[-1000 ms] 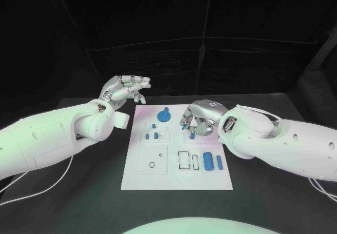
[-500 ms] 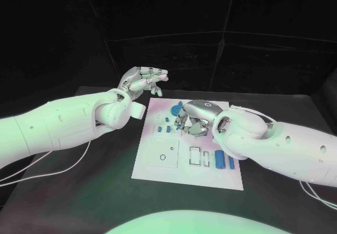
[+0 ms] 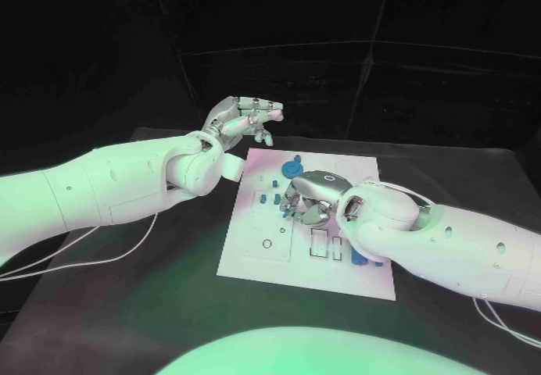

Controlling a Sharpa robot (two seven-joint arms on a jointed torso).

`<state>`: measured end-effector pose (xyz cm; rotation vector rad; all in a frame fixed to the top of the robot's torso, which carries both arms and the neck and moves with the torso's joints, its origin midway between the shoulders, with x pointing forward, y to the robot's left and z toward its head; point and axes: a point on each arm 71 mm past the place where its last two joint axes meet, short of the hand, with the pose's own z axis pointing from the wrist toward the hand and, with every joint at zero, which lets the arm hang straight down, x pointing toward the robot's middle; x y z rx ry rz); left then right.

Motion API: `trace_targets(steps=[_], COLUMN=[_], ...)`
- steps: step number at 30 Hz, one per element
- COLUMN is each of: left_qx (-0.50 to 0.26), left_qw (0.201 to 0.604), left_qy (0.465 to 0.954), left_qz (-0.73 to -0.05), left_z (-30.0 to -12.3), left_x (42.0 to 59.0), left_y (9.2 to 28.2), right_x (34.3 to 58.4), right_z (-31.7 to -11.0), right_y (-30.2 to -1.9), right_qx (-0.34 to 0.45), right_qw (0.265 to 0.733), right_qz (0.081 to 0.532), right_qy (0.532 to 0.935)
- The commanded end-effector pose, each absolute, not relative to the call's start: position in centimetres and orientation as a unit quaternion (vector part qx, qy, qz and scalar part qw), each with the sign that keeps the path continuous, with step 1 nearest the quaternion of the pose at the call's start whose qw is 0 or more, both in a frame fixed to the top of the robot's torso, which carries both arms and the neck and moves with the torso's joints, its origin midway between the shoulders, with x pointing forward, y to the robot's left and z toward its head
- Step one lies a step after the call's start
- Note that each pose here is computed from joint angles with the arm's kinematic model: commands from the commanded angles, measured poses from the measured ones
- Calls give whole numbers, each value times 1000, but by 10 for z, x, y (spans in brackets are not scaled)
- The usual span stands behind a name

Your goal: Assemble the parts on the task board

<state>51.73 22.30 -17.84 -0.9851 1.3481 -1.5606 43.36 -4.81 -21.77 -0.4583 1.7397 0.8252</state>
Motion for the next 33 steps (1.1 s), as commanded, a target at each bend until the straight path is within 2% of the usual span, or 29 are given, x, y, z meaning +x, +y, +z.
trace_targets(steps=[1, 11, 33], left_qx=[-391, -391, -391], left_qw=[412, 411, 409], left_qy=[536, 537, 538], left_qz=[-625, -625, -625], left_z=[-177, -178, -178], left_x=[518, 518, 518], left_y=[222, 220, 220], right_x=[433, 424, 421], right_z=[-221, -233, -236], right_y=[-46, -44, -39], right_qx=[-212, -224, -230], right_qw=[542, 524, 521], right_qz=[342, 340, 341], right_qy=[738, 748, 748])
